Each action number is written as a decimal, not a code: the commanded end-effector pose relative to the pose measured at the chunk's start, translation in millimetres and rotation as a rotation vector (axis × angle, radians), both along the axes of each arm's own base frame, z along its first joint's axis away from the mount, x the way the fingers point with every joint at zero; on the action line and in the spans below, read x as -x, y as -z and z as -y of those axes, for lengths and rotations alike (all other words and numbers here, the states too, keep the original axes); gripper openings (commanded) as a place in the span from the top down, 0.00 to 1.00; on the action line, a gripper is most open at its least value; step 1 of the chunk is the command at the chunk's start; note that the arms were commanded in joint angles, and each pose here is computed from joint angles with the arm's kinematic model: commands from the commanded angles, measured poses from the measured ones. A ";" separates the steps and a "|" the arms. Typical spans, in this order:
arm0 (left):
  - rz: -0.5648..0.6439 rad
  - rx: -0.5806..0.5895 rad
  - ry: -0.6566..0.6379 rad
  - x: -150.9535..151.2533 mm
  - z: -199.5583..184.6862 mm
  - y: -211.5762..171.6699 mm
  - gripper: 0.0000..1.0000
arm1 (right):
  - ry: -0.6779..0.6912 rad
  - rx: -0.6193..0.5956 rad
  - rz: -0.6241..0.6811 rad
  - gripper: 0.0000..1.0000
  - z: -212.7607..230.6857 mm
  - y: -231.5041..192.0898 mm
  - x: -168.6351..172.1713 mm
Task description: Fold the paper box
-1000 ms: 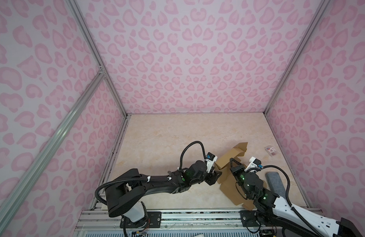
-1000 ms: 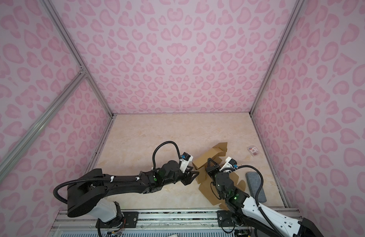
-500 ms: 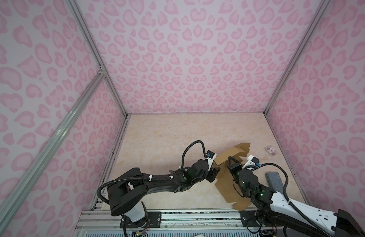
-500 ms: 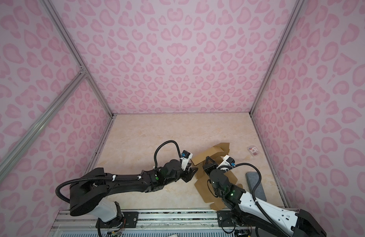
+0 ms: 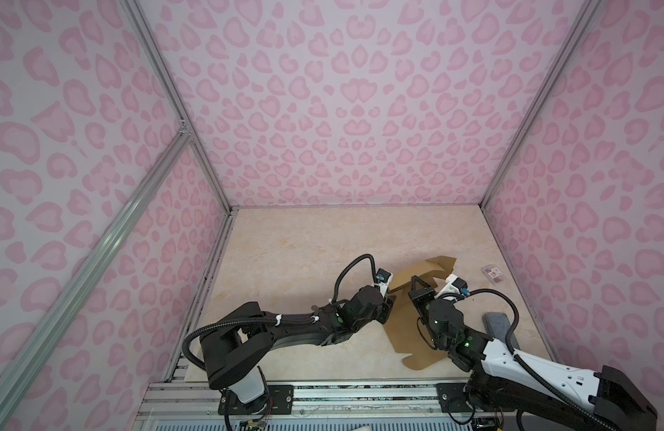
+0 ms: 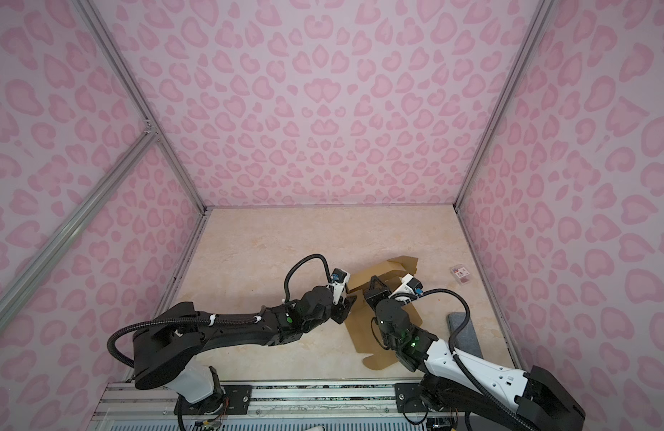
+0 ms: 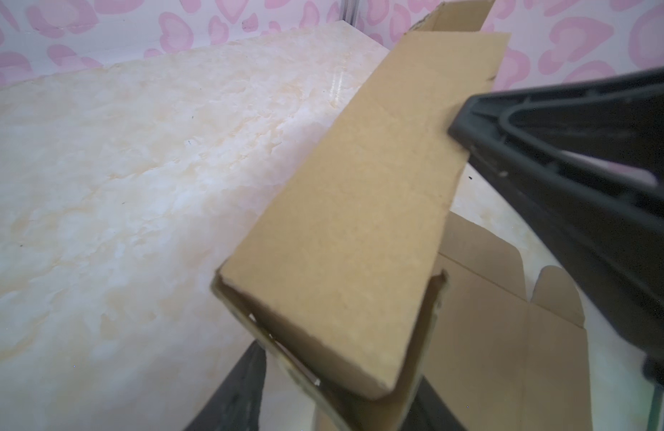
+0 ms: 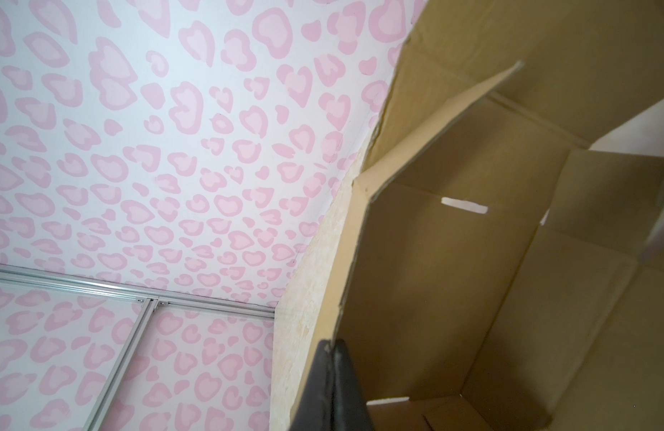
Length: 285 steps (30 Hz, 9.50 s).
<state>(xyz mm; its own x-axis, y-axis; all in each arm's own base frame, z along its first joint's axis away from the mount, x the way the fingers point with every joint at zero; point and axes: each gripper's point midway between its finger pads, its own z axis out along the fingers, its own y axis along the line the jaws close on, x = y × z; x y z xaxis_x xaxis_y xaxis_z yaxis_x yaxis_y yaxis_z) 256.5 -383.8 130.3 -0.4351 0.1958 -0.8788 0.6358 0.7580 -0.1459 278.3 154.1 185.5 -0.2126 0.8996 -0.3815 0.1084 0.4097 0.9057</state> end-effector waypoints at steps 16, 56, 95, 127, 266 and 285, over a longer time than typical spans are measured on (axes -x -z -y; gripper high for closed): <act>0.067 0.004 -0.097 -50.4 -28.6 -5.7 0.52 | -0.023 -0.068 0.025 1.00 -23.2 -3.0 -25.5; 0.118 0.063 -0.108 -77.0 -22.1 7.5 0.73 | -0.055 -0.092 -0.014 1.00 -33.5 12.1 -40.6; 0.133 0.029 -0.239 -76.0 -22.2 9.6 0.96 | -0.105 -0.087 0.013 1.00 -41.9 -0.8 -34.3; 0.105 -0.034 -0.411 -82.2 -48.9 23.4 1.00 | -0.114 -0.084 -0.003 1.00 -40.7 8.3 -30.9; -0.163 0.156 -0.237 -40.1 -129.8 -103.7 0.99 | -0.515 0.350 -0.022 0.05 41.5 -17.2 -25.5; -0.183 0.117 -0.295 -48.0 -137.8 -90.6 0.99 | -0.643 0.418 0.008 0.02 7.7 -4.4 19.2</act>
